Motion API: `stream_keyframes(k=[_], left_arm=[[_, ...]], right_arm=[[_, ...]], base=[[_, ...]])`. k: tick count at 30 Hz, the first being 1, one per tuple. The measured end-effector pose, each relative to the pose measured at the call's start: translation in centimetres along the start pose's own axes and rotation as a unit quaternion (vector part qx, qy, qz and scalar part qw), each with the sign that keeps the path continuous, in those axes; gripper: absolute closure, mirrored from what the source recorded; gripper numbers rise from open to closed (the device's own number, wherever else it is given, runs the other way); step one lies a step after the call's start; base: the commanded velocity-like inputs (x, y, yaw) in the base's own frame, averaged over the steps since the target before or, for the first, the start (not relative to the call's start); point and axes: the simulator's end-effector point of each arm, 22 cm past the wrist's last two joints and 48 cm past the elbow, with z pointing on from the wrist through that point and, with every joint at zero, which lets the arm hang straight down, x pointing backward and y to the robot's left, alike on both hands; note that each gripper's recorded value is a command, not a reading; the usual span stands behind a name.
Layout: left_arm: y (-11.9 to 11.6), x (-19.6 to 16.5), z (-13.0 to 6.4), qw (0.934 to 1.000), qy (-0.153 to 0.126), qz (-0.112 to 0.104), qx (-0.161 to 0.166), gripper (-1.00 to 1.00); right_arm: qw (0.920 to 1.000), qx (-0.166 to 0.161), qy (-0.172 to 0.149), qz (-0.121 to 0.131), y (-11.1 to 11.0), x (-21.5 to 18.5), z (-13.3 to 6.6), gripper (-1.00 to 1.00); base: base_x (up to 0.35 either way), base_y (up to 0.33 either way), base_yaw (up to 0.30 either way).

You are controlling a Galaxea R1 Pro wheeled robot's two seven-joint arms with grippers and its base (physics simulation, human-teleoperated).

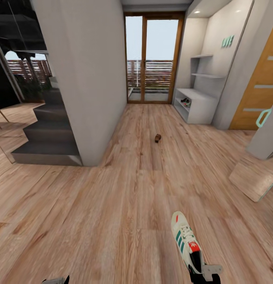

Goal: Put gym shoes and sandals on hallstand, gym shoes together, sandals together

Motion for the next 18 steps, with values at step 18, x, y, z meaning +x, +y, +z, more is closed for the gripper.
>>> stream_keyframes(k=[18], left_arm=[[0.02,0.03,-0.02,1.0,0.0,0.0,0.0,-1.0]], right_arm=[[1.0,0.0,0.0,0.0,-0.02,-0.02,0.01,1.0]], base=[[0.338,0.0,0.0]])
